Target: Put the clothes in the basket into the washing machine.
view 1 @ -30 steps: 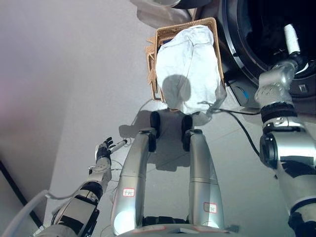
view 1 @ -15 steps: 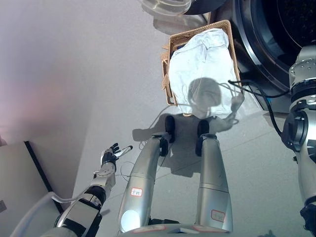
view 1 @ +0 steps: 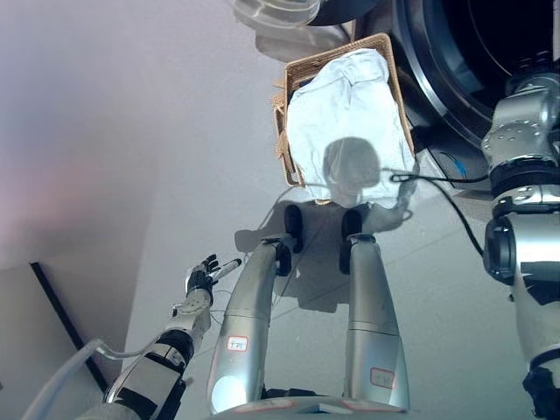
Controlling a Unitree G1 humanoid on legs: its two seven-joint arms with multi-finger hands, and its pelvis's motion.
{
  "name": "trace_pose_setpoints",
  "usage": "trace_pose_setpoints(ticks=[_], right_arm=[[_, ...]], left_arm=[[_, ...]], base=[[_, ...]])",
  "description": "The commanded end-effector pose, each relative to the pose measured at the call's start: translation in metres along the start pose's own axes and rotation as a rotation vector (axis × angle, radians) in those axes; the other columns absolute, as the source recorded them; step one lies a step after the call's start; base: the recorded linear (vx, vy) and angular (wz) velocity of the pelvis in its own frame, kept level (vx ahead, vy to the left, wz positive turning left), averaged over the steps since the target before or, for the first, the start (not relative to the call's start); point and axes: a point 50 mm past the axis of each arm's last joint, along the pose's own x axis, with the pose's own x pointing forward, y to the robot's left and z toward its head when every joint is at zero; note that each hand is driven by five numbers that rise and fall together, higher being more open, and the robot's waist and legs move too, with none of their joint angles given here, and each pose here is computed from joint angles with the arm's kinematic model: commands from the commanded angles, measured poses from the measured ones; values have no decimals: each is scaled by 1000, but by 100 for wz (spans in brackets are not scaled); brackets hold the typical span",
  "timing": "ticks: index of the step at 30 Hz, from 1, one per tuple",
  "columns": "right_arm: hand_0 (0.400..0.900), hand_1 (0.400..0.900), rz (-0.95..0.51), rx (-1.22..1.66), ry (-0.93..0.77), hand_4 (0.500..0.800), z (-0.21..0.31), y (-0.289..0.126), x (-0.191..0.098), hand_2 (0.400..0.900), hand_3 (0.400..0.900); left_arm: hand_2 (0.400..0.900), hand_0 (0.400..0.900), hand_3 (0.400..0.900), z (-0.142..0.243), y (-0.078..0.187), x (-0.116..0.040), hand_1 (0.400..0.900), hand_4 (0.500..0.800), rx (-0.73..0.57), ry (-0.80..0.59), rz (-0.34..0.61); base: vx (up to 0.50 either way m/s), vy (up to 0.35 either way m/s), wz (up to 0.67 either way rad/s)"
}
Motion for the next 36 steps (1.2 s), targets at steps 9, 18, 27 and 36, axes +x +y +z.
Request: trace_pose_setpoints(ticks=[9,18,27,36], right_arm=[[900,900,519,-825,98,800,-73,-31,-49,900,900],[900,900,512,-1360,429,800,-154,-173,-140,900,900],[900,900,-116,-1332,1077,800,-147,-341,-258,900,900],[900,900,-400,-1387,1429,800,-99,-408,-340,900,900]], left_arm=[[900,900,900,-58,49,-12,900,800,42,188,115],[900,900,900,-78,45,-19,900,800,65,251,107],[900,900,900,-107,55,-32,900,800,86,363,131],[900,900,900,-152,71,-58,900,800,192,527,124]], base=[[-25,36,-5],[49,64,-5],[72,39,0],[56,-34,-4]])
